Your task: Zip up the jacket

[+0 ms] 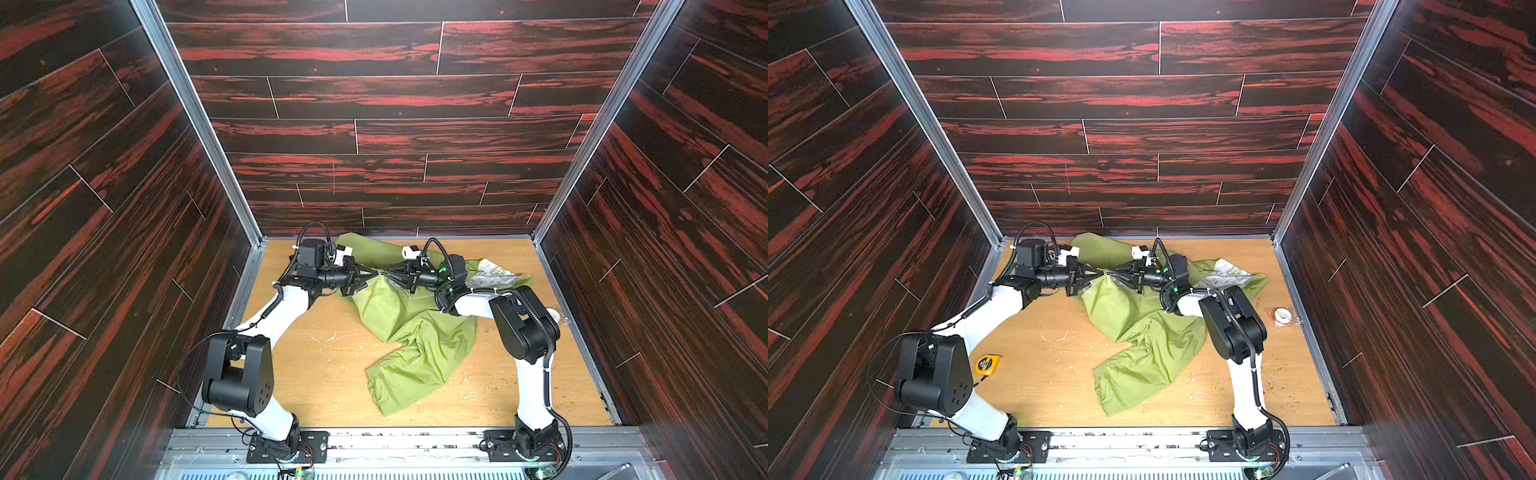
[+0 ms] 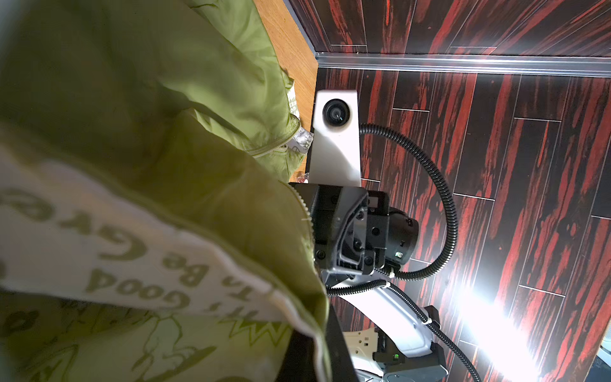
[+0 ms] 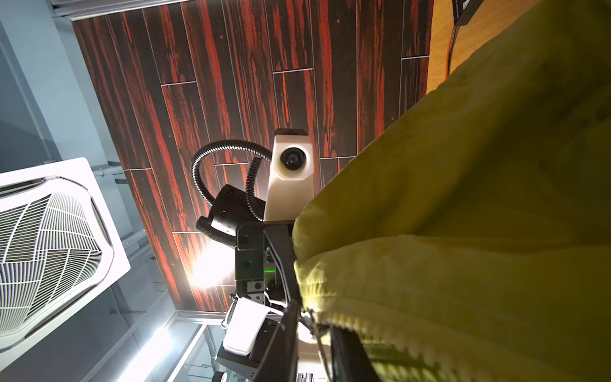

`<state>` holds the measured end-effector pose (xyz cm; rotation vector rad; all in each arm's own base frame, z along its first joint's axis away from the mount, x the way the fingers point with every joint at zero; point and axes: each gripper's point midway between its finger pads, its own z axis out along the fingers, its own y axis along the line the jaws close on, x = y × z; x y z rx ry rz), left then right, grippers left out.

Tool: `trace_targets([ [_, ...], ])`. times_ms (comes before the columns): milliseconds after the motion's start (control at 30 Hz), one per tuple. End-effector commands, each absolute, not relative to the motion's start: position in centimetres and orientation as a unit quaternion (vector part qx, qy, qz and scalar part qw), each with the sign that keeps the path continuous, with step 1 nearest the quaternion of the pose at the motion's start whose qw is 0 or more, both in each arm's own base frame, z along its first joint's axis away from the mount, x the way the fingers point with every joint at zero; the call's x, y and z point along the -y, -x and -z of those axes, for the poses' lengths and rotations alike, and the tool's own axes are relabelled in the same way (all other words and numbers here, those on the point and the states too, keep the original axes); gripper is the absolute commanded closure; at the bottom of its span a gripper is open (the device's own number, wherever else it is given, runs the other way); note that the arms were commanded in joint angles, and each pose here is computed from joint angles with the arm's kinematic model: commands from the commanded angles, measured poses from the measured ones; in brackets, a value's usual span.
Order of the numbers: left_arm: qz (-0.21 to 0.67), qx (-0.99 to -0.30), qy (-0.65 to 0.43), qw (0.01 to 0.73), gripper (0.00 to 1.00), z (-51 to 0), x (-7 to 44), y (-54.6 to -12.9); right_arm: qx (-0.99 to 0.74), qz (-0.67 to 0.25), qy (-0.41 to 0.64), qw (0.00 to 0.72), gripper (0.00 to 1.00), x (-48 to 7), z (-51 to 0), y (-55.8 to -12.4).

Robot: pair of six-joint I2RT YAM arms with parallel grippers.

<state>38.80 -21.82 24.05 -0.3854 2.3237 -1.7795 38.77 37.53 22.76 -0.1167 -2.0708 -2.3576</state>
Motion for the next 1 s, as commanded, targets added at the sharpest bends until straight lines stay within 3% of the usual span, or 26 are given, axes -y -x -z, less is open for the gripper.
trace_targets([
  [0,0.607,-0.778,0.116,0.111,1.0,-25.5,22.0,-39.2,0.646,0.763,0.014,-0.018,0.83,-36.9,-25.5,-38.1],
  [500,0.609,-0.774,0.122,0.12,1.0,-25.7,22.0,-39.8,0.664,0.747,0.029,-0.005,1.0,-35.9,-23.7,-38.1],
  [967,0.592,-0.778,0.148,0.153,1.0,-25.3,20.2,-40.6,0.727,0.683,0.067,-0.023,1.0,-31.6,-21.1,-39.1],
])
